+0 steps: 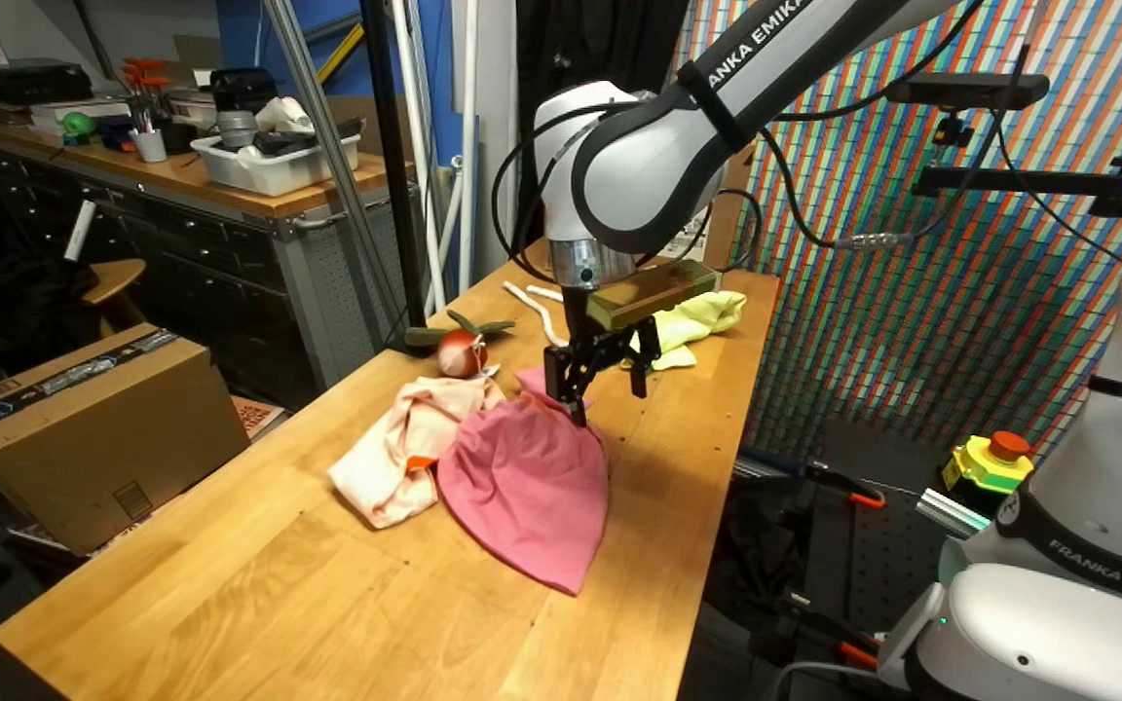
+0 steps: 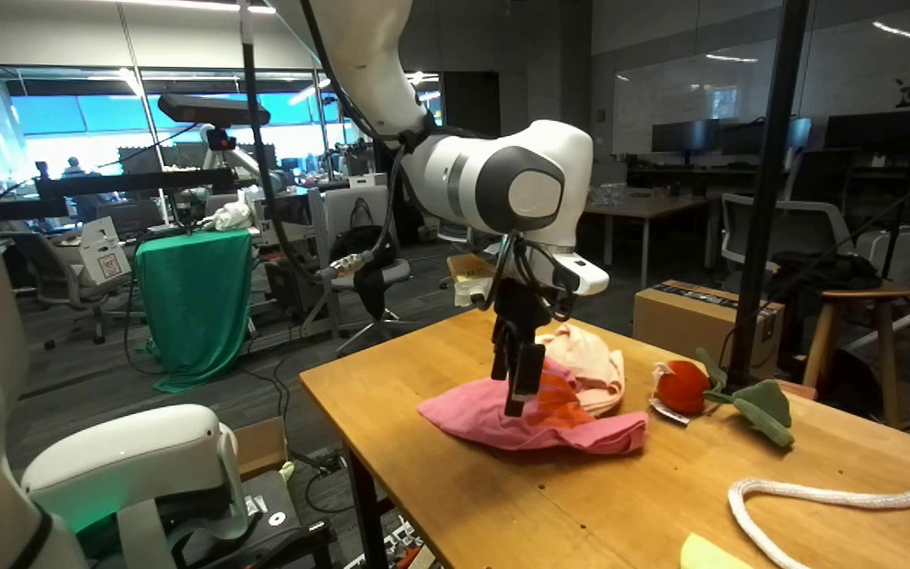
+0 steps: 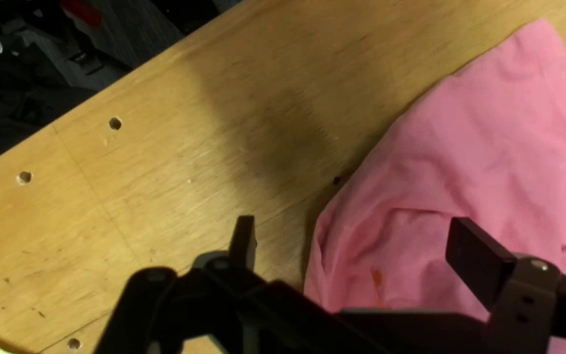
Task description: Separate the things on the heap
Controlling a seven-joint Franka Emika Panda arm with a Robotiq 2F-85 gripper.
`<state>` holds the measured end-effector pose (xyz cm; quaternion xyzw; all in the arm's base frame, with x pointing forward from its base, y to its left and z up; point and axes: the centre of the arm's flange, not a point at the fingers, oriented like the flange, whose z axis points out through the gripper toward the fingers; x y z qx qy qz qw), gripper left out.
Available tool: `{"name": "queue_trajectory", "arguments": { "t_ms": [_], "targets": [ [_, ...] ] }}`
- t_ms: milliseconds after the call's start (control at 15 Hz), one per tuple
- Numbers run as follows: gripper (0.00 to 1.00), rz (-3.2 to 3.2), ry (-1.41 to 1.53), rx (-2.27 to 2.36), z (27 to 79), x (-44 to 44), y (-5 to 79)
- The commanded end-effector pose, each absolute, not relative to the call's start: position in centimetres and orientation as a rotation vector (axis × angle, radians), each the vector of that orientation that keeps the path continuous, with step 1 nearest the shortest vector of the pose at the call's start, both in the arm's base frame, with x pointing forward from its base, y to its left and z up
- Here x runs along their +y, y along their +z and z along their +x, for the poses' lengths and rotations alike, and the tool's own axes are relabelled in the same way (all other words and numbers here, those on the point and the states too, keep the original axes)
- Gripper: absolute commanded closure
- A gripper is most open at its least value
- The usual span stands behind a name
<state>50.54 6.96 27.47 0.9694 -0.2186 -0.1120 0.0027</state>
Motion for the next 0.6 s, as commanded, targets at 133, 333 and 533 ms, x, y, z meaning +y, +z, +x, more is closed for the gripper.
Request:
{"name": "queue_trajectory", "arguments": {
  "t_ms": [133,333,533],
  "targets": [
    [0.00,3.041,-0.124,-0.563,52.2,9.5,27.7],
    [0.00,3.040,-0.040,-0.528,53.2,10.4,27.8],
    [0.00,3.070,-0.010,-0.483,54.2,11.1,27.7]
  ]
}}
